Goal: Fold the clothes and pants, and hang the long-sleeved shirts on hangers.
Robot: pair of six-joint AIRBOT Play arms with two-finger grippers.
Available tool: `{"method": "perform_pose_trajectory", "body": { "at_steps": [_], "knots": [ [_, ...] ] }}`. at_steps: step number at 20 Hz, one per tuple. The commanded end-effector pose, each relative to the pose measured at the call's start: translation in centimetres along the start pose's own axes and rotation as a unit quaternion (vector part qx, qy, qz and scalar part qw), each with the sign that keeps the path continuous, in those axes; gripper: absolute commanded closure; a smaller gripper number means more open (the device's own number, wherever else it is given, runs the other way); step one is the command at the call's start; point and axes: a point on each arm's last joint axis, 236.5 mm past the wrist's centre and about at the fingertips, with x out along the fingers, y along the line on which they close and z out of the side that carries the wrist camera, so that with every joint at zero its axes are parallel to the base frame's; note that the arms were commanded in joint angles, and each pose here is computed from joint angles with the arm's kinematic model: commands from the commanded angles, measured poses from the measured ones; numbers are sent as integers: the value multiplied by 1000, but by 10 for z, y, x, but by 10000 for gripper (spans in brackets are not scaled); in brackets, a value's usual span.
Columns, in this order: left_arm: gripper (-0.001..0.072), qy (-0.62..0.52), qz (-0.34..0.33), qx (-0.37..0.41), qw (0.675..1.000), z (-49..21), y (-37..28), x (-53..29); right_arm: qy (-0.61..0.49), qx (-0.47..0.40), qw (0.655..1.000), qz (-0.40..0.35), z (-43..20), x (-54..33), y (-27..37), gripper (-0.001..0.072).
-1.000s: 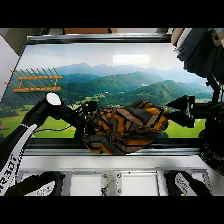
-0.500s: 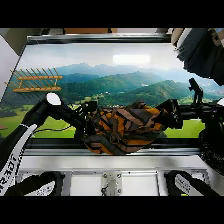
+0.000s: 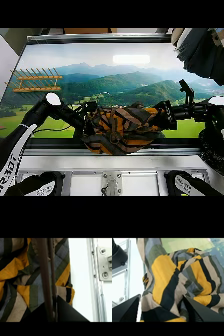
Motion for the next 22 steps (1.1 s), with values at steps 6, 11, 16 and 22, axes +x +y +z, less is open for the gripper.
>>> {"method": "perform_pose_trajectory", "body": {
  "at_steps": [6,11,16,22],
  "knots": [
    [697,-4,0,0,1000,2,0,0,4,1,1000,3,-2,1,1,119],
    [697,-4,0,0,1000,2,0,0,4,1,1000,2,-2,1,1,124],
    [697,-4,0,0,1000,2,0,0,4,-10,1000,3,-2,1,1,701],
    [697,-4,2,0,1000,2,1,-1,4,-18,1000,3,-2,1,1,700]
  ]
}}
